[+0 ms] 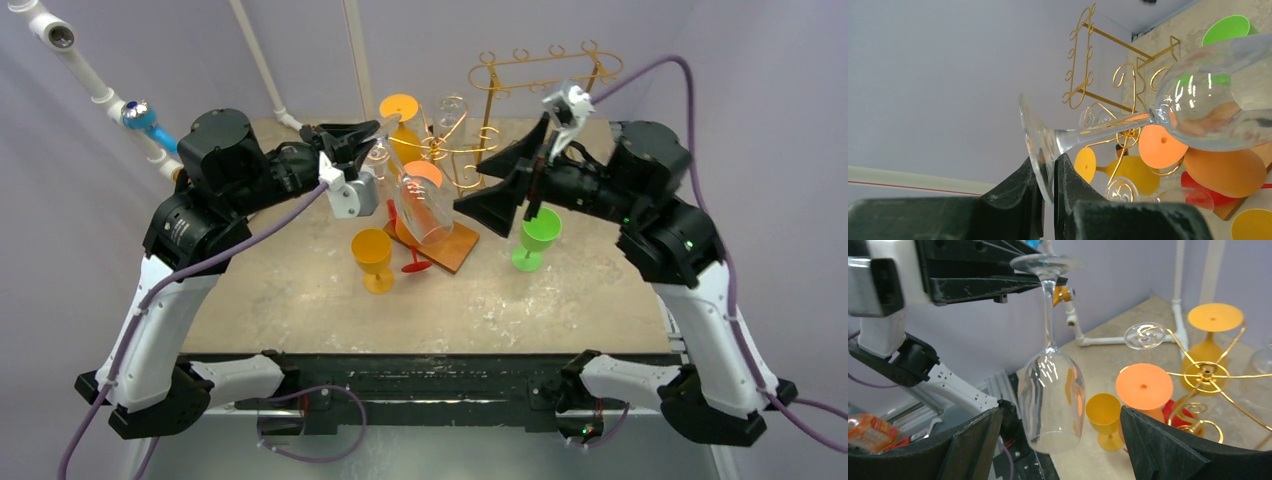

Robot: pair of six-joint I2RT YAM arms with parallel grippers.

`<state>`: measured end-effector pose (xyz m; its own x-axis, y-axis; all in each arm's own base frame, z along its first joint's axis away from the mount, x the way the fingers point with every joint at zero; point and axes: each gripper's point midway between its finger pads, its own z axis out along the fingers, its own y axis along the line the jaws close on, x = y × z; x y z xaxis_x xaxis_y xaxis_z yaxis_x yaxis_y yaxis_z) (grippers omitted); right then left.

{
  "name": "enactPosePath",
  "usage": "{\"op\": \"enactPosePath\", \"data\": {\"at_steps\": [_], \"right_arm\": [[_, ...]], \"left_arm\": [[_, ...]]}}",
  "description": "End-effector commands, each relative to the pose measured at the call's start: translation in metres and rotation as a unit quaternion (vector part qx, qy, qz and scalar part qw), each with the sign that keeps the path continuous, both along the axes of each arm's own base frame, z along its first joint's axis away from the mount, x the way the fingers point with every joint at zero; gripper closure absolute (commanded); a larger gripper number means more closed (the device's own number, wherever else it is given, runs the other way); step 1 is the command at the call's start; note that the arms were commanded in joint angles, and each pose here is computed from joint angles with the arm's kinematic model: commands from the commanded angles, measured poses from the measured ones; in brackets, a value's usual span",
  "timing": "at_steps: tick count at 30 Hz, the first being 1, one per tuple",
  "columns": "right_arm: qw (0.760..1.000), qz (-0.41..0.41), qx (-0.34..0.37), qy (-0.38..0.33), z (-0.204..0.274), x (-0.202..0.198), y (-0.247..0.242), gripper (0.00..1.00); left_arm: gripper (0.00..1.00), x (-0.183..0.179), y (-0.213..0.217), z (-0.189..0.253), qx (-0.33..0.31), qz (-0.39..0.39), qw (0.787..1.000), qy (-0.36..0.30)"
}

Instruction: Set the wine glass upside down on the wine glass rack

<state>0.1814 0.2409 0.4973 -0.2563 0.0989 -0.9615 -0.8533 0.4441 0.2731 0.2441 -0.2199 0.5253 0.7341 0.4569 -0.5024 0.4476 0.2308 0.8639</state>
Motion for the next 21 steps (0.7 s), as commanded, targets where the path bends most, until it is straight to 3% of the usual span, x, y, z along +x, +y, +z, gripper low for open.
{"op": "enactPosePath", "data": {"at_steps": [1, 21], "right_arm": [[0.997, 0.08, 0.007, 0.003, -0.003, -0.001, 0.029, 0.01], [0.988, 0.151, -0.001, 0.033, -0.039, -0.007, 0.079, 0.01]], "left_arm": [[1.0, -0.025, -0.001, 0.046, -0.033, -0.045, 0.993, -0.102], [1.0, -0.035, -0.019, 0.067, -0.048, -0.101, 0.98, -0.162]]}}
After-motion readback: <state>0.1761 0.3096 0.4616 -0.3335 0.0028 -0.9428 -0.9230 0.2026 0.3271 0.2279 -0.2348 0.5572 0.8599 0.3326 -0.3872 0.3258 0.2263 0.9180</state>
